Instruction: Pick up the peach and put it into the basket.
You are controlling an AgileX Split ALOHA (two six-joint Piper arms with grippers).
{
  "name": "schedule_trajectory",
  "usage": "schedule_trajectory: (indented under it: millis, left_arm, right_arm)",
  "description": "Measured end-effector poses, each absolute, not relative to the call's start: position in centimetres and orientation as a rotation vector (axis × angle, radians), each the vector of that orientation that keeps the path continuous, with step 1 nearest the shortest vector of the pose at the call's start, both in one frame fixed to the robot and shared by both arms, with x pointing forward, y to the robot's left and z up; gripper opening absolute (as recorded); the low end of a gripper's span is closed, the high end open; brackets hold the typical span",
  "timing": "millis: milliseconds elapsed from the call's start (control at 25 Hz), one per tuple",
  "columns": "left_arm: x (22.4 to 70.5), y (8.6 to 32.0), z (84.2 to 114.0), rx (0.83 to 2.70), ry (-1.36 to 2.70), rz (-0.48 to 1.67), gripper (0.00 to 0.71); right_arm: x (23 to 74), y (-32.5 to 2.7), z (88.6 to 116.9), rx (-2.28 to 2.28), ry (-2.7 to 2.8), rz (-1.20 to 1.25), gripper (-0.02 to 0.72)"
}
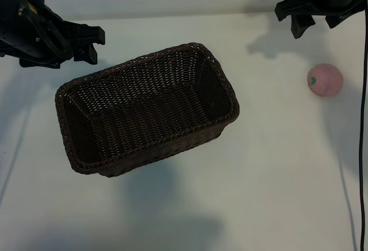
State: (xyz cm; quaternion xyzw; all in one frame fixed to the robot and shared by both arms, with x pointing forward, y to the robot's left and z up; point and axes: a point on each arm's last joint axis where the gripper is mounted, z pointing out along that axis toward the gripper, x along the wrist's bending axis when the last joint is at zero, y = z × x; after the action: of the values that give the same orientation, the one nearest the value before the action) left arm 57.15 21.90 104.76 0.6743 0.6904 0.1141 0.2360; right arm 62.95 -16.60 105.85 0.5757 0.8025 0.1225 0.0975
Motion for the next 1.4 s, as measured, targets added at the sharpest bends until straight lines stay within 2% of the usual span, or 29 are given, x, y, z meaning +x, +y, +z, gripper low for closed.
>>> schedule_trajectory:
  millis: [520, 720, 1120, 1400]
  left_arm:
    - [57.7, 21.9, 105.1, 1.81, 1.844, 0.371, 0.589]
    - [57.3, 21.9, 104.8, 1.83, 1.892, 0.332, 0.589]
    - [51.8, 23.6, 101.6, 1.762, 2.08, 0.284, 0.589]
    - [51.5, 23.7, 98.4, 1.667, 2.171, 0.247, 0.589]
  right_arm:
    - [63.0, -16.6, 105.8, 1.704, 2.375, 0.364, 0.599]
    - [63.0, -16.6, 105.8, 1.704, 2.375, 0.364, 0.599]
    - [63.0, -16.6, 105.8, 1.704, 2.375, 0.364, 0.599]
    - [63.0, -16.6, 105.8, 1.704, 2.375, 0.364, 0.599]
